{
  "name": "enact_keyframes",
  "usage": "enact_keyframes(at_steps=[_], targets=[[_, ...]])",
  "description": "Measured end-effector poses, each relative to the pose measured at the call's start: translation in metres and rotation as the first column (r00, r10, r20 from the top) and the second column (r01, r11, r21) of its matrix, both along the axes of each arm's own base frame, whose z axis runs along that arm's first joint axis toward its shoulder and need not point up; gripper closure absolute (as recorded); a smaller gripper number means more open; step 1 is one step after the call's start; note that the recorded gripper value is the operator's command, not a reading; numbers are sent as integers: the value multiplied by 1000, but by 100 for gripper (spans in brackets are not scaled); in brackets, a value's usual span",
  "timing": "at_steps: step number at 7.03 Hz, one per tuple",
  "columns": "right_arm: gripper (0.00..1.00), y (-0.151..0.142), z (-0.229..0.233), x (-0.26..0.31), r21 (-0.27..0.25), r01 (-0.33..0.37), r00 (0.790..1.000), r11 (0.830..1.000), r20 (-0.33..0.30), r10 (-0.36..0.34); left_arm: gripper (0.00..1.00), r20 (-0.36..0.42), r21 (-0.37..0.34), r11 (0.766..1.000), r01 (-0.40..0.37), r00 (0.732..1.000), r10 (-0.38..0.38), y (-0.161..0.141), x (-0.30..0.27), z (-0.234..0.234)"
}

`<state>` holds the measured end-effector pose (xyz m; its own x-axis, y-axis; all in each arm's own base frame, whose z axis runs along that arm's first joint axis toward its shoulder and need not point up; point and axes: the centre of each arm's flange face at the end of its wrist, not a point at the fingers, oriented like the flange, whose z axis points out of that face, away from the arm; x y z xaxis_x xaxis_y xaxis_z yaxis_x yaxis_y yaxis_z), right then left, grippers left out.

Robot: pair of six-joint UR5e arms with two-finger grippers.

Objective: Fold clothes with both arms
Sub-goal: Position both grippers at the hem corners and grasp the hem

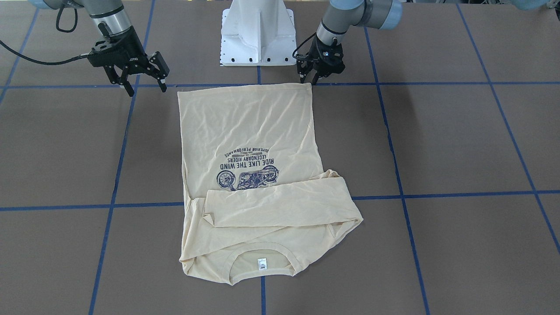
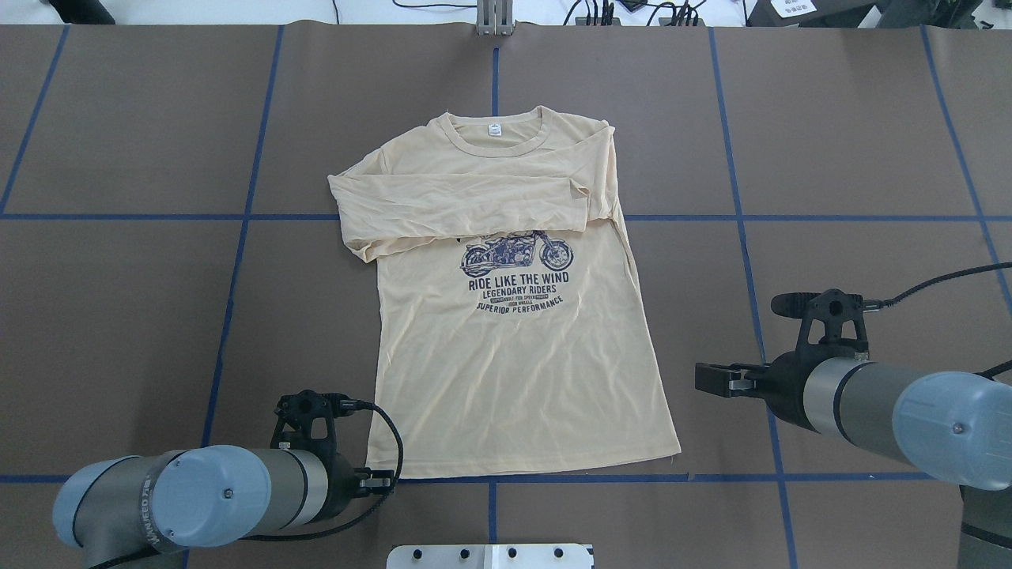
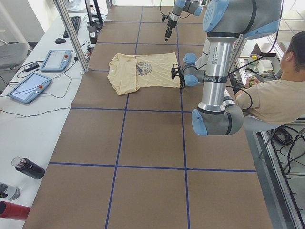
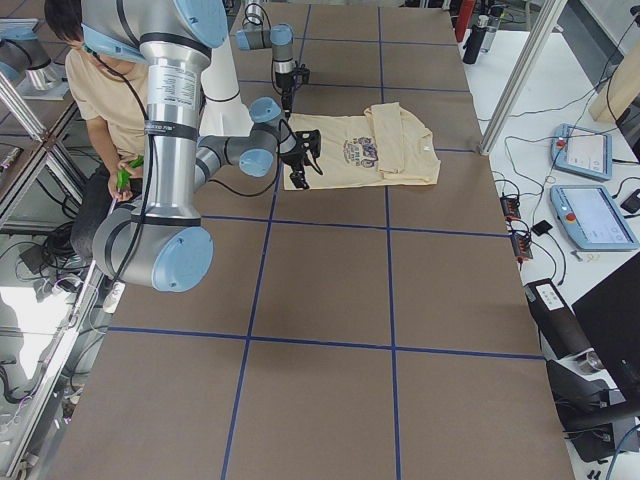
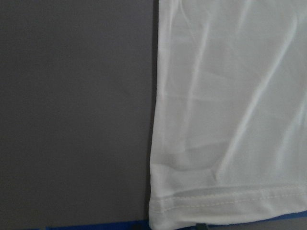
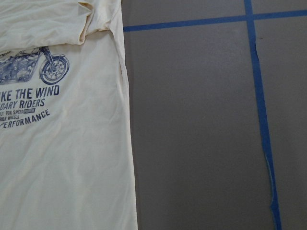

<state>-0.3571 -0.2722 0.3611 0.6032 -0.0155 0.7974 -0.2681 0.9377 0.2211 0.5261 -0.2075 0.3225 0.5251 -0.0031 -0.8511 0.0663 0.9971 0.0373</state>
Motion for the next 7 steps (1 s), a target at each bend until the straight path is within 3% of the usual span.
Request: enact_keyframes(at_steps=[7], targets=[[0,0,0,-1,0,1,1000,1000,0,-1,57,10,1,1000,8,1000,-8,-7,1,2]])
